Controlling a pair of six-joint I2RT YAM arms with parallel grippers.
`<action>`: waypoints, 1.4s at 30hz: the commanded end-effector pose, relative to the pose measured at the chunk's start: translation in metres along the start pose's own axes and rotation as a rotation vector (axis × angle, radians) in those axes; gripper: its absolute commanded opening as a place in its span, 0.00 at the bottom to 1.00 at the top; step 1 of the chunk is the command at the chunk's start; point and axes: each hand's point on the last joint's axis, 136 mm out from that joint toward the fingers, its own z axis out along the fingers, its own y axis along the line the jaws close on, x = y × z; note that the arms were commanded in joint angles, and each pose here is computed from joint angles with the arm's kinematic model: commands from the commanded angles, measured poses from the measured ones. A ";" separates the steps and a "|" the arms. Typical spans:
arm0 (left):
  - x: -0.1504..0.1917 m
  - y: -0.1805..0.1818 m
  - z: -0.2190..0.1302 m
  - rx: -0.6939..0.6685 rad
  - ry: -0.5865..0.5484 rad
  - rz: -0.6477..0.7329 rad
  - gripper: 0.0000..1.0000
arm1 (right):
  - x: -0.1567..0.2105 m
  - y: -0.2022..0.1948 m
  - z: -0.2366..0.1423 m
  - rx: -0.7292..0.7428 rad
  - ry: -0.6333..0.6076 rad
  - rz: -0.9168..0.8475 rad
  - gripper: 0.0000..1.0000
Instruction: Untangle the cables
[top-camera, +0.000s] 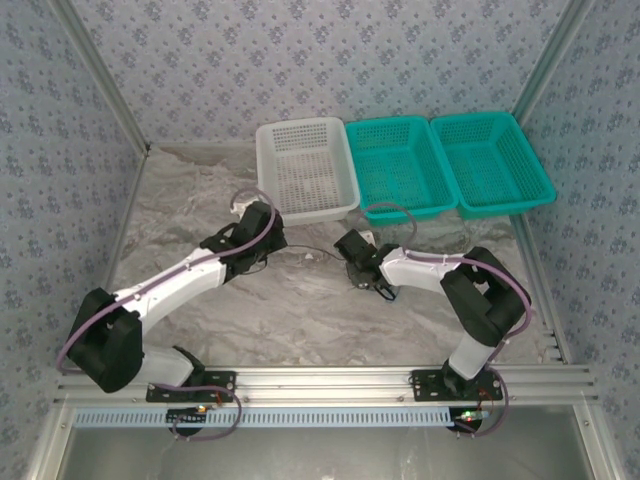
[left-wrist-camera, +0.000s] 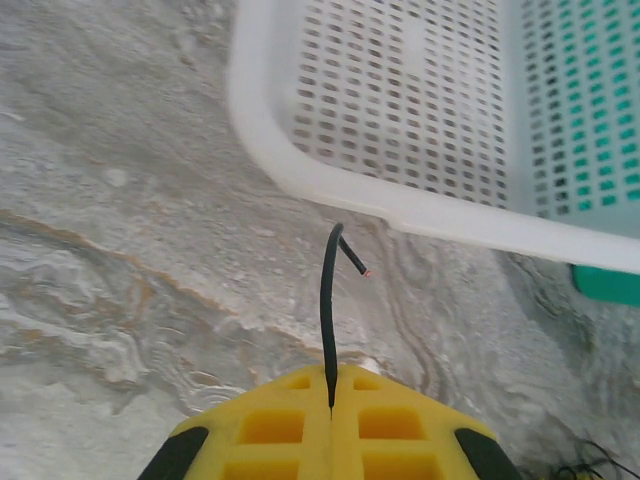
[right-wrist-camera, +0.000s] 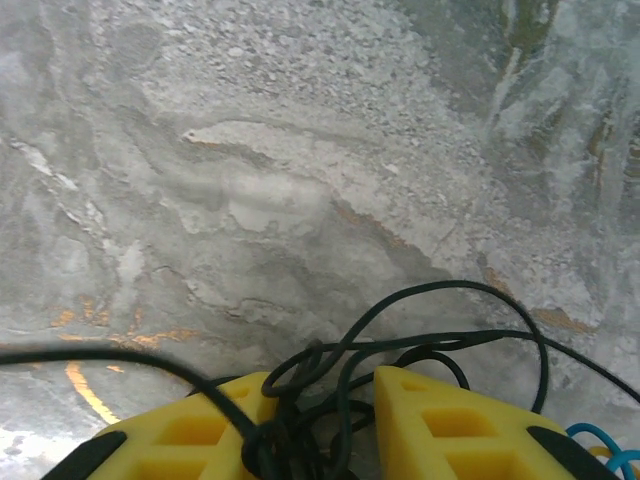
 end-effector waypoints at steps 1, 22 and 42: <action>-0.019 0.022 -0.011 -0.082 -0.043 0.009 0.00 | 0.036 -0.033 0.002 0.128 0.125 -0.027 0.31; -0.094 0.099 -0.068 -0.246 -0.229 -0.075 0.00 | 0.034 -0.058 -0.005 0.163 0.154 0.042 0.32; -0.132 0.174 -0.145 -0.426 -0.444 -0.268 0.00 | 0.025 -0.099 -0.017 0.228 0.130 0.126 0.43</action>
